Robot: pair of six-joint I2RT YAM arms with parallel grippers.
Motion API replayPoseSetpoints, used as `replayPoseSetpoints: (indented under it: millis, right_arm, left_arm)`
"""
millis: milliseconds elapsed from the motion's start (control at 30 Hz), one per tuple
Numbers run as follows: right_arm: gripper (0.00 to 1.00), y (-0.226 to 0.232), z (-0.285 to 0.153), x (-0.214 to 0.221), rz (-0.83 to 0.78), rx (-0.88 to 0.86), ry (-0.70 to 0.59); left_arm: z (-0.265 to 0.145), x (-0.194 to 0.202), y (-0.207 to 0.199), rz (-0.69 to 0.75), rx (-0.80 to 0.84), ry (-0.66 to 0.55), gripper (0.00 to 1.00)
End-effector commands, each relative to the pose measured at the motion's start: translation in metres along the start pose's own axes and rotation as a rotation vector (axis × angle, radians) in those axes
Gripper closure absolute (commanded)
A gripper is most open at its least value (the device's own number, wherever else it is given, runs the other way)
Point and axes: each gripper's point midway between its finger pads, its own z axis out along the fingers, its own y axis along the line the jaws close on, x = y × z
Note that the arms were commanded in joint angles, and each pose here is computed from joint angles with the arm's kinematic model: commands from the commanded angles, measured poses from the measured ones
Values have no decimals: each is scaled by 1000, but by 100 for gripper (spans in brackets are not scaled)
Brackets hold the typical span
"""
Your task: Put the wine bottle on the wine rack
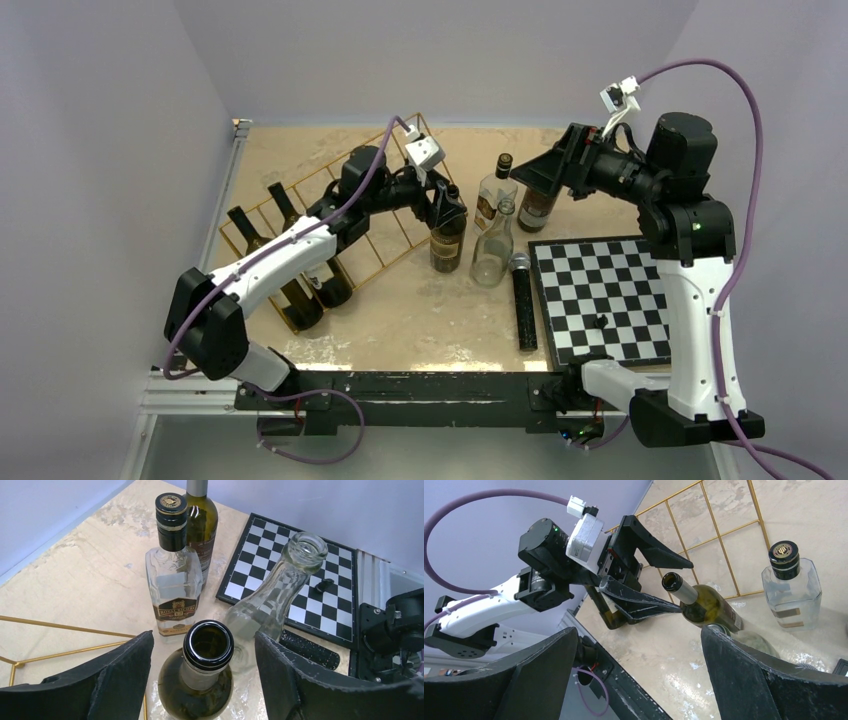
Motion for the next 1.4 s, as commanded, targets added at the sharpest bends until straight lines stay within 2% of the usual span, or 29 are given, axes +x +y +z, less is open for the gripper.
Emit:
replayPoseSetpoints:
  millis: [0, 133, 267, 467, 533, 567, 1033, 1367]
  right_arm:
    - [1, 6, 0, -2, -36, -32, -2]
    - [1, 12, 1, -3, -55, -82, -22]
    - [1, 9, 2, -3, -48, -69, -25]
    - [1, 7, 3, -2, -34, -60, -20]
    - [1, 7, 3, -2, -30, -63, -21]
    - [1, 7, 3, -2, -28, -60, -24]
    - [1, 3, 5, -4, 2, -42, -39]
    - [1, 1, 8, -3, 22, -45, -39]
  left_arm:
    - [8, -13, -3, 0, 15, -86, 24]
    - [14, 2, -6, -21, 18, -60, 30]
    - [14, 1, -4, -15, 3, -59, 46]
    - [8, -5, 6, 25, -68, -68, 82]
    - [4, -11, 7, 35, -88, -80, 97]
    - [2, -14, 8, 36, -97, -84, 100]
    - [-60, -64, -5, 10, -219, -127, 100]
    - [-124, -62, 23, -93, -451, -90, 100]
